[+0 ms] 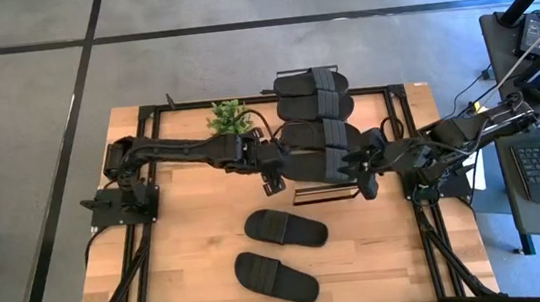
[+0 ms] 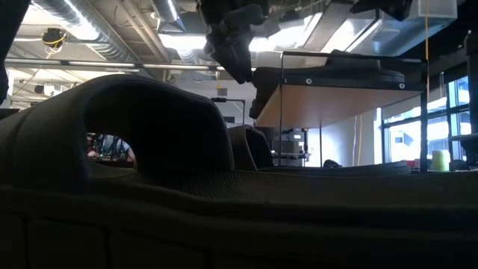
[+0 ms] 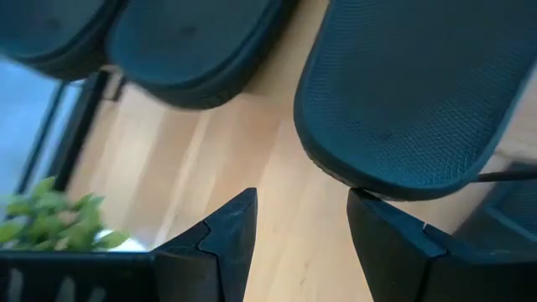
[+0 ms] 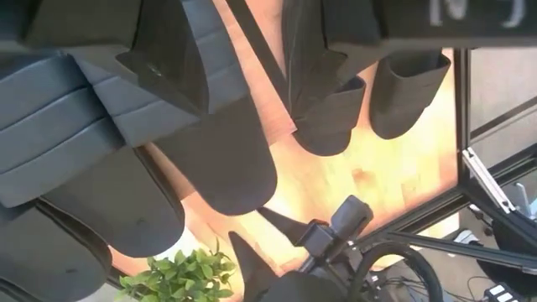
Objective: Pick and place slides into the shelf
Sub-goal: Put the black slide on the shelf
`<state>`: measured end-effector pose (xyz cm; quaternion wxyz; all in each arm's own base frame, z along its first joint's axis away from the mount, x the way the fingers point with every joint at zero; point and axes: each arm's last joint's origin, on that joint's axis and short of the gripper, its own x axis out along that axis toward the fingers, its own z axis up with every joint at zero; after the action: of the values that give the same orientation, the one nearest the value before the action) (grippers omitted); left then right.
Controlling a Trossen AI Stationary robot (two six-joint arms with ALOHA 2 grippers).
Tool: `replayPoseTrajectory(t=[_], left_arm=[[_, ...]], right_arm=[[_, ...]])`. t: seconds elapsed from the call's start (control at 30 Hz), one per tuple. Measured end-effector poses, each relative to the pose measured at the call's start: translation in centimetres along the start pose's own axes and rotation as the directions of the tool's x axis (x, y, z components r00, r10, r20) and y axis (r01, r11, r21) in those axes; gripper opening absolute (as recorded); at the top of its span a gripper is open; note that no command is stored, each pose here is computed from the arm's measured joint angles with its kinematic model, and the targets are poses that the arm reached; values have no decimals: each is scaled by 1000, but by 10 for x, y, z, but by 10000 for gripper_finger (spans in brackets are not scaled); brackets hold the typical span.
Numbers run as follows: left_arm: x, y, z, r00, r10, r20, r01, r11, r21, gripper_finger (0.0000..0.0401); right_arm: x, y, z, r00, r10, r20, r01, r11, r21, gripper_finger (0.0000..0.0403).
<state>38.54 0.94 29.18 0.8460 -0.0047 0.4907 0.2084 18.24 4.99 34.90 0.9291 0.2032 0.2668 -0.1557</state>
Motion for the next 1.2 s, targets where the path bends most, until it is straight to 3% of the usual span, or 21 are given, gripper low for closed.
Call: replayPoseTrajectory(t=[0.33, 0.7, 0.87, 1.03, 1.2], left_arm=[[2, -2, 6, 998, -41, 53, 42, 999, -23, 178], [-2, 3, -7, 997, -10, -77, 11, 1000, 16, 178], [-20, 6, -11, 996, -40, -82, 38, 999, -25, 178], [-49, 3, -9, 993, -112, 19, 113, 992, -59, 178], [-72, -4, -11, 985, -147, 95, 154, 985, -79, 178]], right_arm=[[-1, -2, -1, 1000, -17, -18, 17, 1000, -8, 167], [-2, -3, -2, 999, -21, -24, 21, 1000, -13, 167], [-14, -9, -2, 999, 18, -42, -18, 1000, -2, 167], [-20, -11, -3, 998, 36, -47, -35, 999, 17, 167], [-22, -26, -19, 973, -109, -204, 106, 994, -23, 167]])
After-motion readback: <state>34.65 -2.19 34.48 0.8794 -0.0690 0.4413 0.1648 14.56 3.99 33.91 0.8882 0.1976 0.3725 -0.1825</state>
